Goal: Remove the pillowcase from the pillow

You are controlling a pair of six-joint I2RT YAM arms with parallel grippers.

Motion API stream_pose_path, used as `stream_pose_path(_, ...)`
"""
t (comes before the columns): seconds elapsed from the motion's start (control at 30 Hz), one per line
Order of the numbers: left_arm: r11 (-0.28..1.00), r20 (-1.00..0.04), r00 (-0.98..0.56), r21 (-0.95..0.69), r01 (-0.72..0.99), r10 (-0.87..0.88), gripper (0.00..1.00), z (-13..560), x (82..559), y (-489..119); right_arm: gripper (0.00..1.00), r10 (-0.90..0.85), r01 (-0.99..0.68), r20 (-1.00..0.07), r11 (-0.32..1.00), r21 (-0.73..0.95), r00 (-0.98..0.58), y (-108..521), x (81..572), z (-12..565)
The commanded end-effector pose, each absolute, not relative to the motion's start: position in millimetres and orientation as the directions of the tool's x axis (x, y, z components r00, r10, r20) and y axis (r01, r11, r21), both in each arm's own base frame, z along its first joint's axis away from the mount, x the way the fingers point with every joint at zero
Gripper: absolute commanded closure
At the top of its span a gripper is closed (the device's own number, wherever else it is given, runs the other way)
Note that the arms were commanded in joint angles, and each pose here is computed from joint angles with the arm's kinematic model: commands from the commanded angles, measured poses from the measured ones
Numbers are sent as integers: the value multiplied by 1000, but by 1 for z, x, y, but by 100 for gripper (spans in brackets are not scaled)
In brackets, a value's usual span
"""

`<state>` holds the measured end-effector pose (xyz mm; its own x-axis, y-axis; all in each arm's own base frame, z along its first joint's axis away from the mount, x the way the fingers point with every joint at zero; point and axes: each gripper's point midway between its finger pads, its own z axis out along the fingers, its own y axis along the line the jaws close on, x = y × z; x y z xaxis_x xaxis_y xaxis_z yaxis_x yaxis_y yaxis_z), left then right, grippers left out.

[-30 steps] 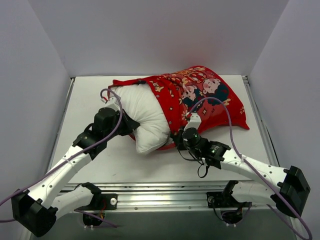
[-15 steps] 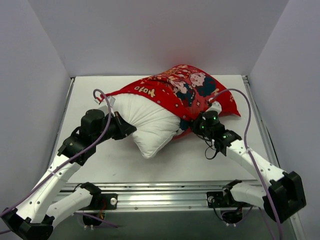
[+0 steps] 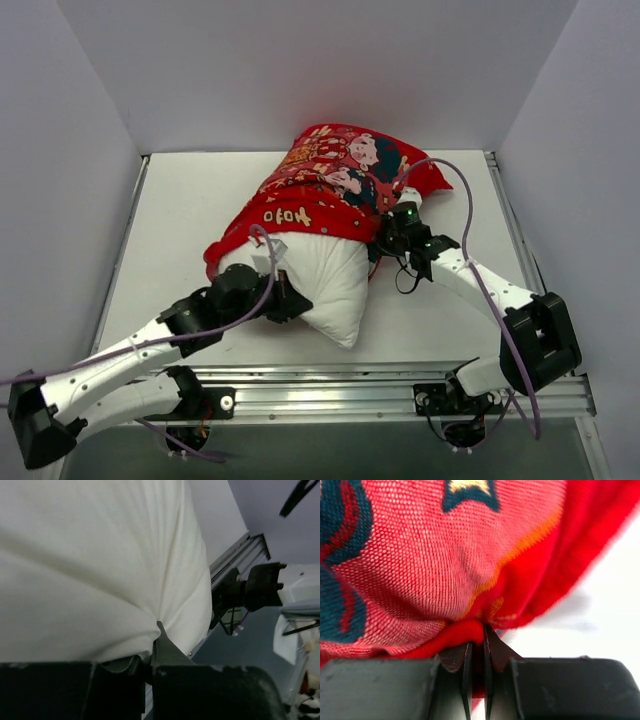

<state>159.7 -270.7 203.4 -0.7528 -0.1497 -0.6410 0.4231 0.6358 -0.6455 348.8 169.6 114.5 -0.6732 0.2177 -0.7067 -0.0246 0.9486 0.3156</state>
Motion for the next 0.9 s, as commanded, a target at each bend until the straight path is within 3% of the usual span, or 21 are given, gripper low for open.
stream_pose_path(0.0,419,-760,-648,-604,678,-48,98,256,122,-335,98,238,-68,-814,945,320,-531,169,377,174)
stream_pose_path(0.13,171,-876,-461,-437,883,144,98,286,41,-393,97,182,-160,-811,934,320,-557,191,372,175)
stream_pose_path(0.2,158,-868,-439,-412,898,232,98,268,31,-409,96,133,-249,-807,912,327,-575,217,367,176)
stream_pose_path(0.33,228,-873,-427,-377,898,237,98,257,46,-420,94,41,-344,-821,895,284,-569,248,374,178)
stream_pose_path(0.47,434,-859,-498,-406,805,121,98,243,111,-405,91,-31,-388,-831,893,227,-556,263,396,175)
stream_pose_path(0.63,571,-845,-535,-442,692,-6,98,229,188,-391,90,-16,-372,-866,907,197,-499,263,439,199)
stream_pose_path(0.7,620,-849,-526,-438,651,-47,97,226,223,-382,83,-1,-347,-874,918,192,-486,257,451,206)
stream_pose_path(0.83,656,-872,-475,-429,621,-120,80,246,268,-376,67,21,-316,-899,933,176,-438,244,457,242)
stream_pose_path(0.87,659,-871,-477,-427,620,-116,70,246,272,-378,62,33,-302,-906,937,175,-421,237,451,254)
